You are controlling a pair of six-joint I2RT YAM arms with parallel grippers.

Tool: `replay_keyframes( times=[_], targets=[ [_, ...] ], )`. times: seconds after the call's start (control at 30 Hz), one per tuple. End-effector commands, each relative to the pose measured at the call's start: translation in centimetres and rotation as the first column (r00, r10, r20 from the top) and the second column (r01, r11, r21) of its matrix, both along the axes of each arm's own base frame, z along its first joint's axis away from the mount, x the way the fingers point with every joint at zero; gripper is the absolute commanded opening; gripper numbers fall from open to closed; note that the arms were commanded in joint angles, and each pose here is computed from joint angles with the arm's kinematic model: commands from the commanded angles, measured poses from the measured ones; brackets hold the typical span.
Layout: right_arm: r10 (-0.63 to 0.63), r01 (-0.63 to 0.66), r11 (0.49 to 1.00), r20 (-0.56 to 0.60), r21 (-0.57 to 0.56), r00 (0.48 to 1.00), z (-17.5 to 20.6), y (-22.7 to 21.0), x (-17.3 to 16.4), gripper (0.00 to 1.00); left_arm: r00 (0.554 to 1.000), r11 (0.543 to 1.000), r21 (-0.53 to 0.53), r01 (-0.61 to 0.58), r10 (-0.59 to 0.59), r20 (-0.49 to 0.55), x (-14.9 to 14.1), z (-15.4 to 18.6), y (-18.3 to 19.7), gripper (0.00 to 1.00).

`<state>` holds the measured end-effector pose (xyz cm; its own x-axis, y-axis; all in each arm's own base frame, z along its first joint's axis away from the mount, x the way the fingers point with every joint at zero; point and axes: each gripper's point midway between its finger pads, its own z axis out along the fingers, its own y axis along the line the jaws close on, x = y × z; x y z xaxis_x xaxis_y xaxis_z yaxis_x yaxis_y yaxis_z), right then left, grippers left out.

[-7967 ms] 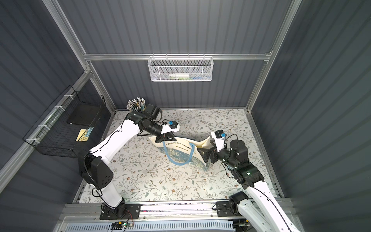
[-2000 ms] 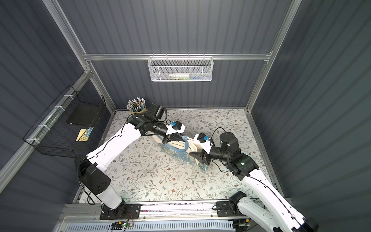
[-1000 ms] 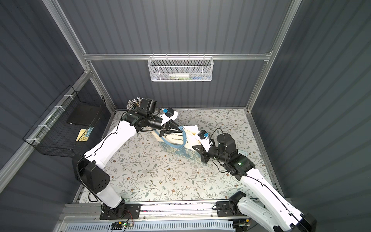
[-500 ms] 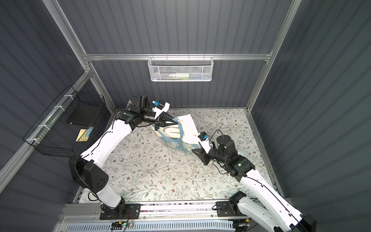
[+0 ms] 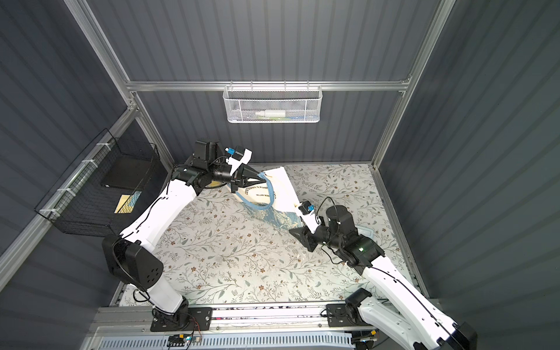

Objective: Put away the canvas bag
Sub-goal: Press the canvas bag.

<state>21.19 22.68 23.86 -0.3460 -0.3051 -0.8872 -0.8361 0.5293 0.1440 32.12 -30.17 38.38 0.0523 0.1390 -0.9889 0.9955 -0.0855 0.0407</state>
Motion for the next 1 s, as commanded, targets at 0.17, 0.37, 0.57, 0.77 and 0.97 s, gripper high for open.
replay_keyframes(
  times=[0.17, 0.37, 0.57, 0.77, 0.97],
  targets=[
    [0.019, -0.019, 1.000, -0.016, 0.003, 1.000, 1.1, 1.4, 1.3, 0.40, 0.994, 0.992, -0.072, 0.105, -0.105, 0.005, -2.5, 3.2, 0.7, 0.00],
    [-0.064, 0.063, 0.998, 0.057, 0.008, 0.996, 2.8, 0.9, 3.0, 0.39, 0.984, 0.986, -0.078, 0.146, -0.152, -0.088, -3.5, 2.6, 0.9, 0.00],
    [-0.059, 0.058, 0.998, 0.074, 0.017, 0.996, 3.8, 1.1, 3.2, 0.06, 0.983, 0.987, -0.068, 0.143, -0.150, -0.108, -3.6, 1.9, 0.9, 0.00],
    [0.094, -0.087, 0.991, -0.072, 0.099, 0.993, 5.5, 2.8, 0.2, 0.00, 0.999, 0.999, -0.029, 0.041, -0.041, 0.010, -1.6, 1.6, 0.6, 0.20],
    [0.163, -0.114, 0.967, -0.212, 0.227, 0.964, 8.1, 3.2, -2.4, 0.00, 0.930, 0.934, 0.001, -0.357, 0.356, -0.094, 6.4, 5.6, 0.9, 0.34]
  ],
)
